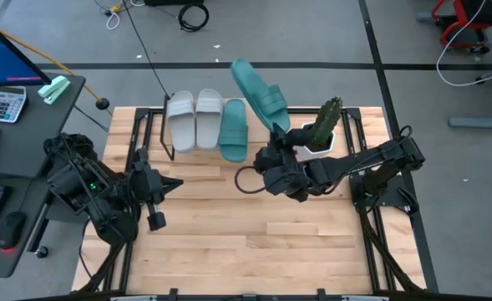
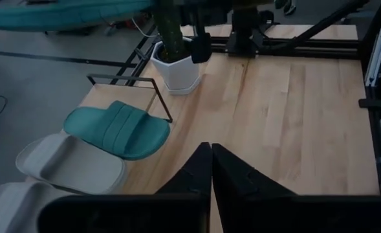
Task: Pick and place slides into the shelf
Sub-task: Put the left green slipper on the shelf
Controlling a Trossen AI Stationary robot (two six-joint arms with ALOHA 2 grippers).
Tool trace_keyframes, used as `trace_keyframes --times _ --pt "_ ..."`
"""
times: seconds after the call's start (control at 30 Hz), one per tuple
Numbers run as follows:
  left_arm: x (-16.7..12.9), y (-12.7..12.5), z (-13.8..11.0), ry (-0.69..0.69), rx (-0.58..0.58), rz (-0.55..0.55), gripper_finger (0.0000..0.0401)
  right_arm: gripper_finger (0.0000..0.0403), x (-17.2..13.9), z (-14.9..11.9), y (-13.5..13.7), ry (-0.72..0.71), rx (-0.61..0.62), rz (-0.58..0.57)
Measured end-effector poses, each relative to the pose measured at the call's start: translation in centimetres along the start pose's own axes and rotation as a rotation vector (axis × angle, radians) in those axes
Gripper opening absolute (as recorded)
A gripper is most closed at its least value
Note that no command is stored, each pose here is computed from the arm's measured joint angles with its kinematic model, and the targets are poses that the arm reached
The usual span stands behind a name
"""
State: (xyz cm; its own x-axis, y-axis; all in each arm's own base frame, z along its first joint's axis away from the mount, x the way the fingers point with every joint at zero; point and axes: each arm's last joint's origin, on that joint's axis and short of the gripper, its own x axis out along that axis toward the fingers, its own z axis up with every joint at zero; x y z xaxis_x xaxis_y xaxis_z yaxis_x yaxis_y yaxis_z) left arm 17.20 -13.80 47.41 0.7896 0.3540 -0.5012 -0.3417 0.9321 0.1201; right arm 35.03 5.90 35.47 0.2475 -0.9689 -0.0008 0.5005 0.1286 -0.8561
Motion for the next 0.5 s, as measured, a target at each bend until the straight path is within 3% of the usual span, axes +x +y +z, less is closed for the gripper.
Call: trace_keyframes --times 0.2,0.5 --pt "0.0 0.0 0.0 -0.001 0.0 0.002 0.0011 0.0048 0.2 -1.9 0.8 -0.001 -0.02 0.021" --pt "0.0 0.0 0.0 -0.008 0.002 0.008 0.002 0.0048 0.1 -3.9 1.6 0.017 -0.013 0.234"
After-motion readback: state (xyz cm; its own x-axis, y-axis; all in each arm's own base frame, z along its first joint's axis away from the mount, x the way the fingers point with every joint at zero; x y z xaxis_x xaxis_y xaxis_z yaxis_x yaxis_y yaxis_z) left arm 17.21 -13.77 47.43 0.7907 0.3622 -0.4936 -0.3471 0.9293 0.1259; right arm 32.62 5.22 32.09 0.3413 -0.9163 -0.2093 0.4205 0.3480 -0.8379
